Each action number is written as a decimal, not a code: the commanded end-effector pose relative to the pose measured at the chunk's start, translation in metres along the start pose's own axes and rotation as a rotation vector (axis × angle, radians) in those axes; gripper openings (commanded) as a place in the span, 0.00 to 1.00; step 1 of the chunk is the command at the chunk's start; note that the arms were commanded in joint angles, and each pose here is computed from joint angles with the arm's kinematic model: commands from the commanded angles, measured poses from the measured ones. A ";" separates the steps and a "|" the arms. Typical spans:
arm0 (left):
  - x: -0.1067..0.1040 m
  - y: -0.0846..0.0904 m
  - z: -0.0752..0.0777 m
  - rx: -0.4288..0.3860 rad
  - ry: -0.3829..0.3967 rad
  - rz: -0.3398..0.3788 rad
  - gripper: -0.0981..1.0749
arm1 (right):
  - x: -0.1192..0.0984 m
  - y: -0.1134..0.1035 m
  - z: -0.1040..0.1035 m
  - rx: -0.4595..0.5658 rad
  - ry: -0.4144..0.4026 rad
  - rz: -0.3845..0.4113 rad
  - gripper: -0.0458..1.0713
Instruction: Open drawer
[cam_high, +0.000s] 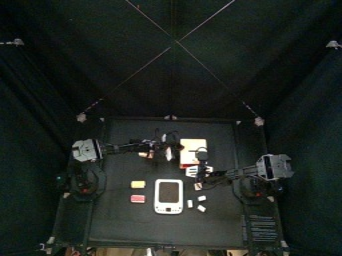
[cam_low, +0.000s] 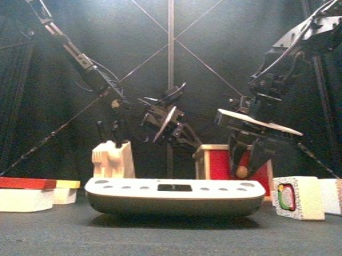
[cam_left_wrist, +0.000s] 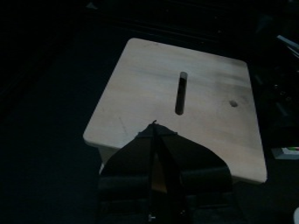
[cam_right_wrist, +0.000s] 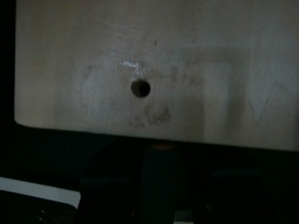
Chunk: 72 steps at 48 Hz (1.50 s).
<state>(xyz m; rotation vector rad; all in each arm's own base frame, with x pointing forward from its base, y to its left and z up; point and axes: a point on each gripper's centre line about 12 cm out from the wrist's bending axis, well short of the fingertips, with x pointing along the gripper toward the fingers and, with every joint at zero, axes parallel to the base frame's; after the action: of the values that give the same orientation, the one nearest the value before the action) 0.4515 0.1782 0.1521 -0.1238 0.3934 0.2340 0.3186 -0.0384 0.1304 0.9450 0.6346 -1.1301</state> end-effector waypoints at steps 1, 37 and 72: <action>-0.001 0.002 0.005 0.003 -0.003 0.009 0.50 | -0.012 0.011 -0.001 0.007 0.007 0.049 0.42; -0.001 0.002 0.001 0.001 0.005 0.009 0.50 | -0.042 0.016 -0.027 -0.048 0.054 0.128 0.42; 0.000 0.002 0.001 0.001 0.005 0.009 0.50 | -0.064 0.008 -0.050 -0.081 0.110 0.157 0.42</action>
<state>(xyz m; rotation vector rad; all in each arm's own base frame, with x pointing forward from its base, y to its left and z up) 0.4525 0.1769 0.1520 -0.1247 0.3920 0.2305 0.3081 0.0262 0.1439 0.9463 0.7006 -0.9726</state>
